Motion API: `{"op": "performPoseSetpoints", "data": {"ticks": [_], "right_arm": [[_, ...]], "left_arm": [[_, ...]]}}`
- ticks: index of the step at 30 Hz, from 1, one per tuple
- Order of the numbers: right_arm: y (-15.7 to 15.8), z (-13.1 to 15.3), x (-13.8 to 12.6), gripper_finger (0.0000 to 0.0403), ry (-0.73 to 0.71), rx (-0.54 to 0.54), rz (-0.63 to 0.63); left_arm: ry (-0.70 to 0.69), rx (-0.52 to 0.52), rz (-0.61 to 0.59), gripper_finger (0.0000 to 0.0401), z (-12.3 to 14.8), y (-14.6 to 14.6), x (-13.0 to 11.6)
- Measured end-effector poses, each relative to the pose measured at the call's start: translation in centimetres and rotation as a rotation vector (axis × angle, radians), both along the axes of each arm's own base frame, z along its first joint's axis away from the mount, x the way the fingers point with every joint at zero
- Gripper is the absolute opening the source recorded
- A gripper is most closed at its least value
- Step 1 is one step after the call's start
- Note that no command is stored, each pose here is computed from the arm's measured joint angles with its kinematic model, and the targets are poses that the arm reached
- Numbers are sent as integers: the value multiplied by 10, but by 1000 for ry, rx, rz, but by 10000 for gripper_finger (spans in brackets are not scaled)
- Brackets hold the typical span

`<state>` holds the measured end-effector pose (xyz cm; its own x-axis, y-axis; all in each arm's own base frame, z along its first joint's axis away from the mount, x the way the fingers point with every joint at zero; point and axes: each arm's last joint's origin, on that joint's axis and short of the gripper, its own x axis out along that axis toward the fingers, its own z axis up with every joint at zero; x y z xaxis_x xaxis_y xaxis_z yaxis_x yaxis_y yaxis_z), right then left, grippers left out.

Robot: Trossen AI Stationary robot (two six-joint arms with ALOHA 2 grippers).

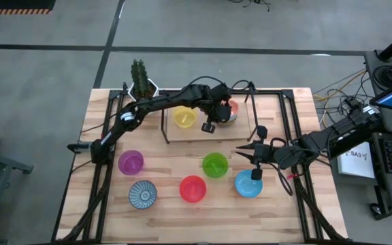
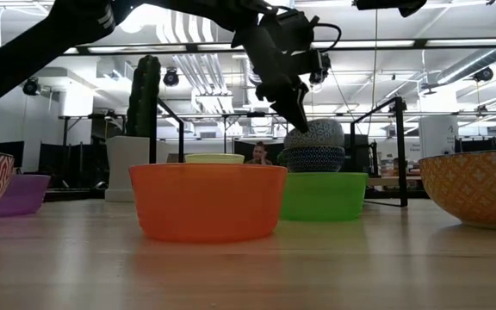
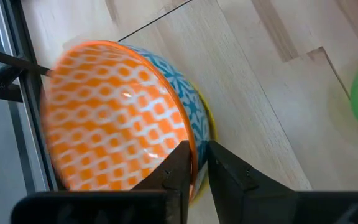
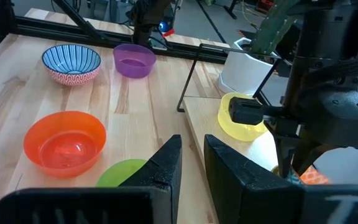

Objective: Place and stack bowls onto a shelf
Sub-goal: Stack the orange pattern bowl on the yellow pattern bowl, then adjust the orange pattern bowl

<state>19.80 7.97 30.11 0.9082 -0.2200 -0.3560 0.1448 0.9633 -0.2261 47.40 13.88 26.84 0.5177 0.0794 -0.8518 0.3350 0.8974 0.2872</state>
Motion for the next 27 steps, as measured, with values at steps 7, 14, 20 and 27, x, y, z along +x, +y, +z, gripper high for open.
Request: {"op": "performPoseSetpoints", "data": {"ticks": [7,14,20,27], "right_arm": [[0,0,0,59,0,0,0],[0,1,0,59,-10,5,-8],[-12,11,7,49,-92,96,-96],[-46,2,27,11,-97,173,-301]], "left_arm": [[2,1,0,69,2,0,0],[1,-9,39,83,31,-3,-12],[-12,-99,113,82,62,-8,-36],[-65,-320,173,82,111,-28,-73]]}}
